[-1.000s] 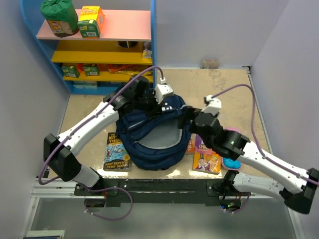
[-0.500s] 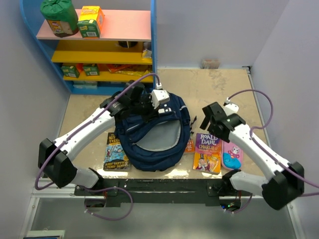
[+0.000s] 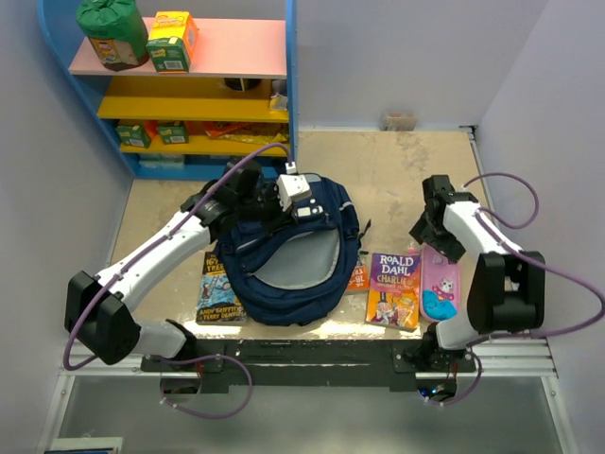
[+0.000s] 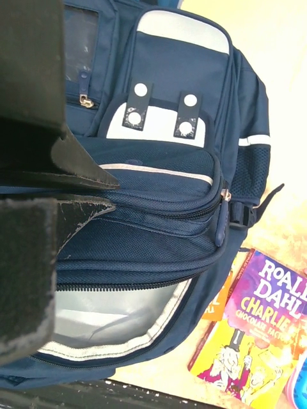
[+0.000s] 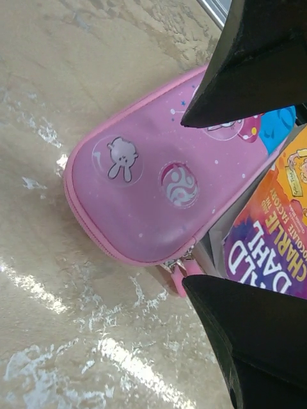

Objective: Pack the student bag
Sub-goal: Pick up the stationery from the center of the board.

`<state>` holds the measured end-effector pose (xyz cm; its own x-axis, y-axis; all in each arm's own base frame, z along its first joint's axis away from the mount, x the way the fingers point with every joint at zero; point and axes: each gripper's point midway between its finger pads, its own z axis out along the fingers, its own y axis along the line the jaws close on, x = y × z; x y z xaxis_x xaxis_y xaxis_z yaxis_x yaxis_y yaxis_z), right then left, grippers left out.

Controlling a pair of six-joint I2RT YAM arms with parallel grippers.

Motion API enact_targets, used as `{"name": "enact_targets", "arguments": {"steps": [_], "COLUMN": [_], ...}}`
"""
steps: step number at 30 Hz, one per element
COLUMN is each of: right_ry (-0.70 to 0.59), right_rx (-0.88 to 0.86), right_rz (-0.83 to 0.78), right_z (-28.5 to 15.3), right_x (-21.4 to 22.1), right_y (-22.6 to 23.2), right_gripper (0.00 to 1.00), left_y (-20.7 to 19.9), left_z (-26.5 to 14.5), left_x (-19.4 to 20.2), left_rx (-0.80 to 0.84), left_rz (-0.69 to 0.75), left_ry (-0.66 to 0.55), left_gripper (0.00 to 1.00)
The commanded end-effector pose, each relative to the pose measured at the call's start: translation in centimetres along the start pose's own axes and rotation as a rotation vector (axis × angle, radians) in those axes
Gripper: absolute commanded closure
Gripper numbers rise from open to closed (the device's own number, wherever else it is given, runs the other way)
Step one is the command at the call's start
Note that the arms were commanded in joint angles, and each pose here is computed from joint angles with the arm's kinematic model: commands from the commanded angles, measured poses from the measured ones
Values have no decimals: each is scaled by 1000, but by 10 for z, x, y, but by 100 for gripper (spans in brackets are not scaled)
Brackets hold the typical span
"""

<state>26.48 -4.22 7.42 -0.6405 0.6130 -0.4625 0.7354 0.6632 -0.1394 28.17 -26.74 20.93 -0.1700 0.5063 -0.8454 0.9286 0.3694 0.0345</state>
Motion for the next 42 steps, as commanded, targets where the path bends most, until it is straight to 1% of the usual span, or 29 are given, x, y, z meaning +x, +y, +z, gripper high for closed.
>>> {"name": "enact_targets", "arguments": {"steps": [1, 3, 11, 15, 16, 18, 19, 21, 22, 23, 24, 25, 27, 28, 30, 31, 32, 33, 35, 37, 40, 41, 42], "right_ry": [1, -9, 41, 61, 68, 68, 70, 72, 70, 67, 65, 65, 68, 68, 67, 56, 46, 44, 16, -5, -77, -103, -109], "right_rx": [-8, 1, 89, 95, 87, 66, 64, 70, 70, 72, 73, 71, 57, 51, 32, 12, -6, -24, -101, -178, -294, -364, -398], "right_rz": [-64, -86, -181, -206, -204, -201, -203, -201, -199, -197, -191, -187, -183, -180, -178, -169, -160, -159, -133, -125, -99, -87, -91], "right_z": [10, 14, 45, 54, 55, 57, 57, 59, 59, 59, 59, 59, 58, 57, 54, 49, 45, 40, 20, -1, -44, -65, -76], "right_x": [-13, -16, -4, 1, 3, 5, 6, 7, 6, 6, 6, 6, 6, 5, 4, -1, -6, -7, -20, -31, -53, -59, -61], "right_y": [20, 23, 20, 22, 24, 28, 28, 27, 27, 27, 27, 27, 29, 31, 34, 38, 40, 43, 52, 61, 65, 67, 67], "right_gripper": [1, 1, 1, 2, 3, 11, 22, 30, 38, 42, 48, 59, 64, 69, 73, 81, 85, 93, 100, 100, 100, 100, 100], "left_y": [23, 21, 22, 23, 23, 23, 23, 24, 25, 26, 26, 27, 27, 27, 27, 28, 28, 28, 29, 30, 31, 31, 31], "left_z": [-7, -7, -9, -10, -10, -9, -10, -9, -9, -9, -10, -10, -9, -9, -9, -9, -9, -9, -8, -8, -5, -4, -3], "left_x": [-23, -25, -27, -28, -28, -28, -27, -26, -27, -27, -27, -28, -28, -28, -28, -27, -27, -27, -28, -31, -29, -30, -28], "left_rx": [-75, -66, -72, -82, -82, -84, -85, -90, -93, -97, -99, -101, -101, -103, -104, -105, -107, -107, -110, -112, -108, -107, -107], "left_rz": [95, 97, 105, 104, 103, 102, 102, 99, 102, 104, 101, 105, 102, 102, 101, 100, 100, 101, 92, 89, 77, 74, 72], "left_ry": [-98, -108, -118, -120, -120, -122, -122, -117, -118, -118, -118, -120, -120, -121, -120, -118, -118, -119, -120, -126, -122, -123, -119], "left_gripper": [100, 100, 100, 100, 100, 100, 100, 100, 100, 100, 100, 100, 100, 100, 100, 100, 100, 100, 100, 100, 100, 100, 100]}}
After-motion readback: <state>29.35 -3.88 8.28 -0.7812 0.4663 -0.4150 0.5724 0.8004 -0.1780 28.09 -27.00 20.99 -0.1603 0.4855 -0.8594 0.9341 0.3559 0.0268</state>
